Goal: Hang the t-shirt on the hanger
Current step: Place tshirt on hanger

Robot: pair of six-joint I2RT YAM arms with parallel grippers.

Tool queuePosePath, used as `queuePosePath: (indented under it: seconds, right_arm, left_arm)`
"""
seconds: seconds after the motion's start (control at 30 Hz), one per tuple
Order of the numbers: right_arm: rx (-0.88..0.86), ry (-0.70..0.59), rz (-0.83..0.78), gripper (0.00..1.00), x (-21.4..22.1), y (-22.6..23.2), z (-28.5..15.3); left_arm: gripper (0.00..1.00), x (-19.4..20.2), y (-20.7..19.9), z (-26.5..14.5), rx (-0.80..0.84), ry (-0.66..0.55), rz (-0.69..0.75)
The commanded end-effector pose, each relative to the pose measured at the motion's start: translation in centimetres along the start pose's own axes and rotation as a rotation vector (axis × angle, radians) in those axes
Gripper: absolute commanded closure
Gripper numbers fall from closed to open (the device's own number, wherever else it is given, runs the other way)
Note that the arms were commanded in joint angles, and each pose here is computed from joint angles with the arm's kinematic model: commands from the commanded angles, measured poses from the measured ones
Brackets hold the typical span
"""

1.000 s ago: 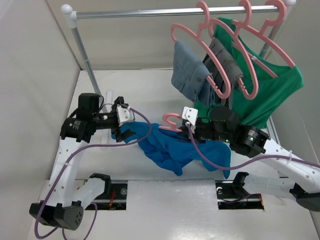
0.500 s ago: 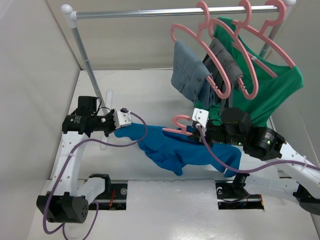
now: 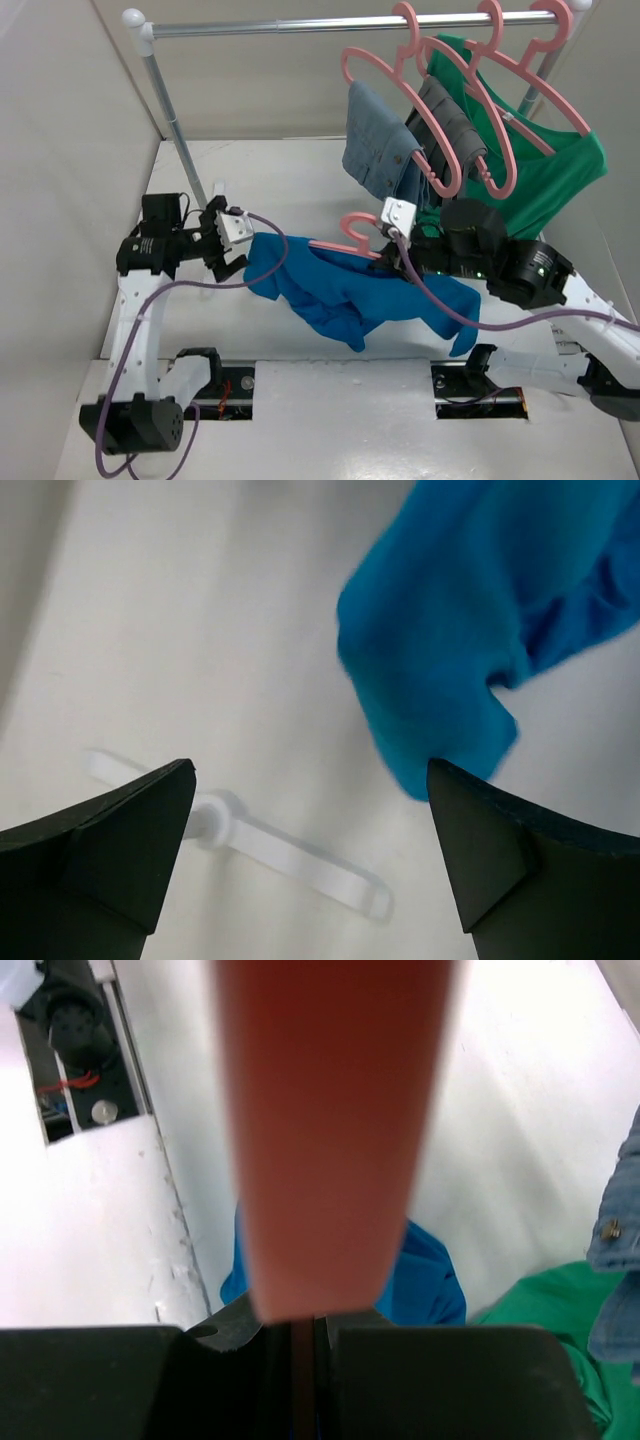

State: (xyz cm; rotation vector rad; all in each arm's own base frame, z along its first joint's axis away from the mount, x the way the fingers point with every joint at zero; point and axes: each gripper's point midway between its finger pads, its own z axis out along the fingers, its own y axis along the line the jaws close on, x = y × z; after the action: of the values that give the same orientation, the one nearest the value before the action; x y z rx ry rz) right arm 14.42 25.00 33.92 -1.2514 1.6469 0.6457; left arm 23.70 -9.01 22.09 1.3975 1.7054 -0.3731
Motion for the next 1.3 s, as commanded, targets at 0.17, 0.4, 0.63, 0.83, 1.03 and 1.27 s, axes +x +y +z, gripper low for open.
queuePosePath:
  seconds: [0.17, 0.4, 0.63, 0.83, 1.03, 1.27]
  right_arm:
    - [-0.036, -0.140, -0.035, 1.00, -6.2, -0.5, 2.1]
    - [-0.149, -0.144, -0.100, 1.00, -6.2, 0.7, 5.0]
    - [-0.204, -0.242, -0.170, 1.00, -9.0, 1.2, 6.0]
    - [-0.200, -0.249, -0.190, 1.00, -9.7, 0.8, 7.2]
    - [-0.191, -0.240, -0.214, 1.00, -9.7, 0.4, 7.9]
    - [-0.099, -0.167, -0.190, 0.91, -8.0, -1.8, 9.8]
  left_arm:
    - [0.00, -11.2, 1.5, -7.1, -0.370, -0.344, 0.226]
    - [0.00, -13.2, -6.3, -6.1, 0.135, -0.371, 0.208]
    - [0.00, -11.3, -6.3, -3.7, 0.174, -0.321, 0.202]
    - [0.06, -9.0, -6.4, -1.9, 0.258, -0.223, 0.089]
    - [0.98, -8.8, -6.1, -2.2, 0.221, -0.201, 0.092]
    - [1.00, -10.5, -5.0, -2.6, 0.138, -0.253, 0.004]
